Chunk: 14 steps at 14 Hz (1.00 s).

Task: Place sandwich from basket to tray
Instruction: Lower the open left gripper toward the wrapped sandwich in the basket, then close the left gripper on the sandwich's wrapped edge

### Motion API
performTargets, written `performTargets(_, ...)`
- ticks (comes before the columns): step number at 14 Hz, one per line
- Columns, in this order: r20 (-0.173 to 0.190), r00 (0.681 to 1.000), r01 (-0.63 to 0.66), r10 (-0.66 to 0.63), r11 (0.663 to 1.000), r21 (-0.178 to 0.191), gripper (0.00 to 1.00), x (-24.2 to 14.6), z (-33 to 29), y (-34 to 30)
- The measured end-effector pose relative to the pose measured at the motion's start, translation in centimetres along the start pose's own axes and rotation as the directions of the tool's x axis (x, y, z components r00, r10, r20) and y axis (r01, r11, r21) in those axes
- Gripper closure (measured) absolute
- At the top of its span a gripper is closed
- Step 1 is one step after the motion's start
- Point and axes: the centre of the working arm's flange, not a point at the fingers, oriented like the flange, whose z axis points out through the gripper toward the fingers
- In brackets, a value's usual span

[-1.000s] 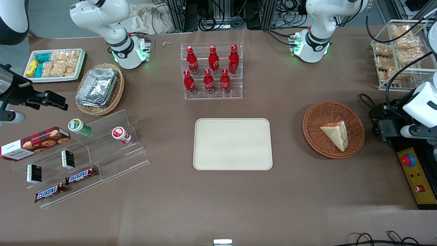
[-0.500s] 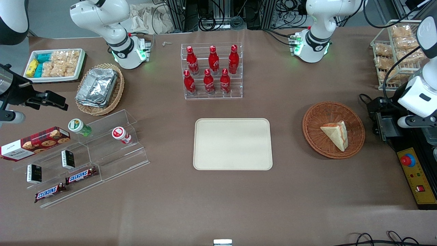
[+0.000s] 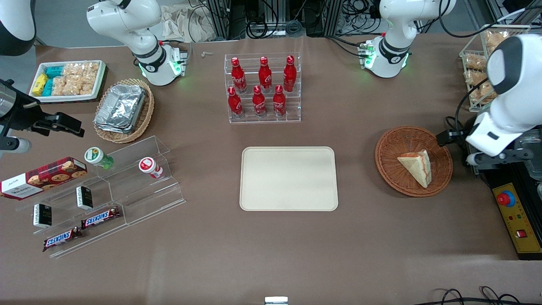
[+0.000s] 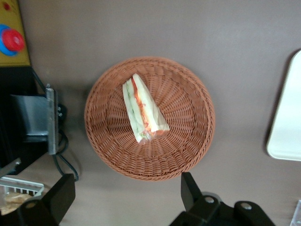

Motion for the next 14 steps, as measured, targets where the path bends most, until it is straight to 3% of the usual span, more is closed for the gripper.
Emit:
performTargets(5, 0.049, 0.998, 0.048, -0.048, 0.999, -0.001, 0.00, 0.0, 6.3, 0.3)
performTargets(14, 0.095, 0.985, 0.148, -0.144, 0.988, -0.034, 0.00, 2.7, 16.4, 0.1)
